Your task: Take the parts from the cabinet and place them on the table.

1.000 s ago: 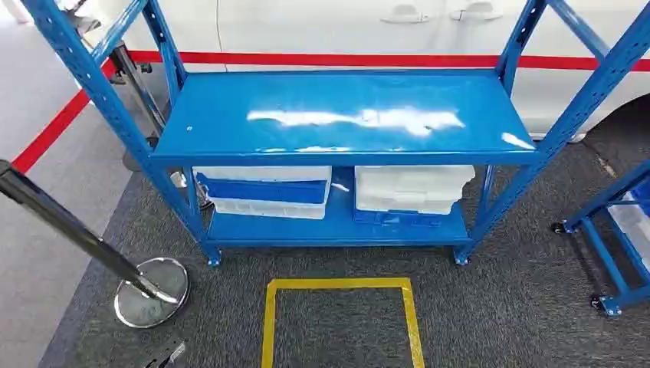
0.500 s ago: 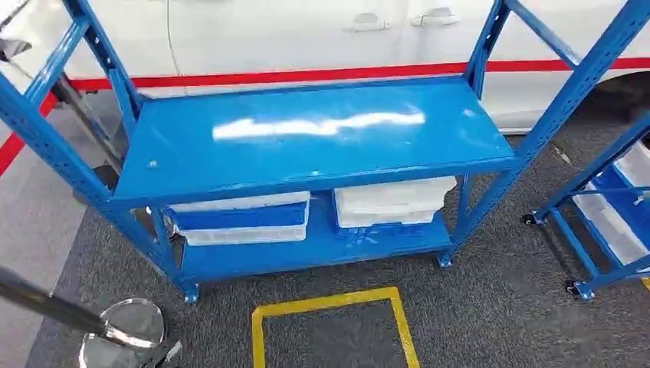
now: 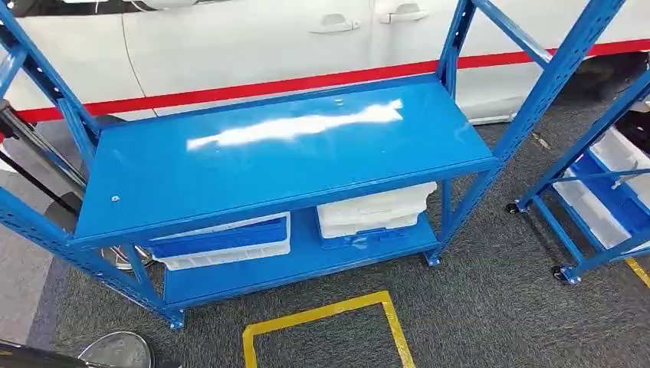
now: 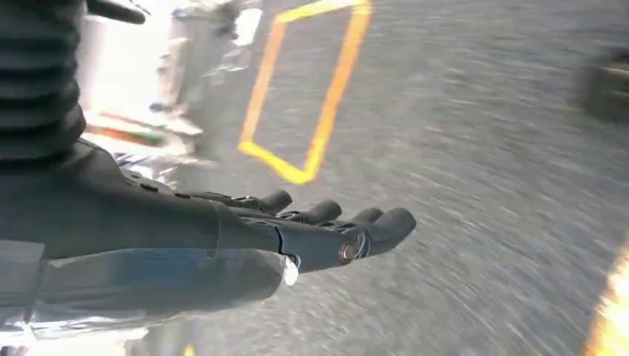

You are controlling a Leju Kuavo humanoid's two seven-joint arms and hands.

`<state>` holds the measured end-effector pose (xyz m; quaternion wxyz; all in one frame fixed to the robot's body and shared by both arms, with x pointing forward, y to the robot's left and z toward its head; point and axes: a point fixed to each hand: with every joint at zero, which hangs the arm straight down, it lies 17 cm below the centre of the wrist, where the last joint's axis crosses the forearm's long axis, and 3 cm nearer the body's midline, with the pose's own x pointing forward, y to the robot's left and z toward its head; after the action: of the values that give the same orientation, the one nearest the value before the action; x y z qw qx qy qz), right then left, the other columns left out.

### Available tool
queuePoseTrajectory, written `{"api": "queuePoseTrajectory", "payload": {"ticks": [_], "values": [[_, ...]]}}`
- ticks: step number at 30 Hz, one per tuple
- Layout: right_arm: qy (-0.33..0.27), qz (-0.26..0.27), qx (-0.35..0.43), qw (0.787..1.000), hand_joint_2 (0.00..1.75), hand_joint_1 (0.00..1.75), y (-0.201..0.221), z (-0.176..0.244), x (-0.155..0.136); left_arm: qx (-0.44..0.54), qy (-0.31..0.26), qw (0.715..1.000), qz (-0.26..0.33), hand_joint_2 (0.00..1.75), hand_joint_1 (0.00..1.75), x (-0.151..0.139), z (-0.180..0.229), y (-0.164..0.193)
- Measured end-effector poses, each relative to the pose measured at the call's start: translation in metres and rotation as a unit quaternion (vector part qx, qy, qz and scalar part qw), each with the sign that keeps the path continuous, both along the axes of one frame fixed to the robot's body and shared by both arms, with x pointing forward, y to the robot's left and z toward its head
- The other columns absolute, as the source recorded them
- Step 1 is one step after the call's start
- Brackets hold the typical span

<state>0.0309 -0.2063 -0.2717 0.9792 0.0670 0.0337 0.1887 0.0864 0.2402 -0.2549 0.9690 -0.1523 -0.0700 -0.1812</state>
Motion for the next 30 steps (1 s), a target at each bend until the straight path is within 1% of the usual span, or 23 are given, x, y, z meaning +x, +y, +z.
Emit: {"api": "queuePoseTrajectory", "payload": {"ticks": [1, 3, 5, 17, 18, 19, 25, 30], "values": [[-0.015, -0.01, -0.002, 1.0, 1.75, 0.0, -0.002, 0.0, 0.011, 0.005, 0.002, 1.0, 0.007, 1.75, 0.0, -0.005, -0.002, 0.001], [-0.031, -0.027, -0.004, 0.999, 1.75, 0.0, -0.006, -0.001, 0.019, 0.014, 0.009, 1.0, 0.021, 1.75, 0.0, -0.021, -0.006, 0.003], [-0.046, -0.045, -0.008, 0.998, 1.75, 0.0, -0.012, -0.002, 0.024, 0.023, 0.008, 0.999, 0.039, 1.75, 0.0, -0.027, -0.009, 0.004], [-0.104, -0.142, -0.025, 0.984, 1.75, 0.0, -0.033, -0.006, 0.017, 0.086, -0.018, 0.987, 0.137, 1.75, 0.0, -0.04, -0.02, 0.017], [-0.109, -0.15, -0.026, 0.982, 1.75, 0.0, -0.035, -0.006, 0.016, 0.093, -0.02, 0.985, 0.146, 0.0, 0.0, -0.042, -0.021, 0.019], [-0.113, -0.158, -0.028, 0.981, 0.0, 0.0, -0.037, -0.006, 0.015, 0.099, -0.022, 0.983, 0.153, 0.0, 0.0, -0.043, -0.022, 0.021], [-0.14, -0.206, -0.039, 0.968, 0.0, 0.0, -0.047, -0.005, 0.013, 0.133, -0.033, 0.97, 0.202, 0.0, 0.0, -0.049, -0.023, 0.032], [-0.142, -0.208, -0.042, 0.967, 0.0, 0.0, -0.05, -0.005, 0.011, 0.137, -0.036, 0.967, 0.21, 0.0, 0.0, -0.049, -0.023, 0.032]]}}
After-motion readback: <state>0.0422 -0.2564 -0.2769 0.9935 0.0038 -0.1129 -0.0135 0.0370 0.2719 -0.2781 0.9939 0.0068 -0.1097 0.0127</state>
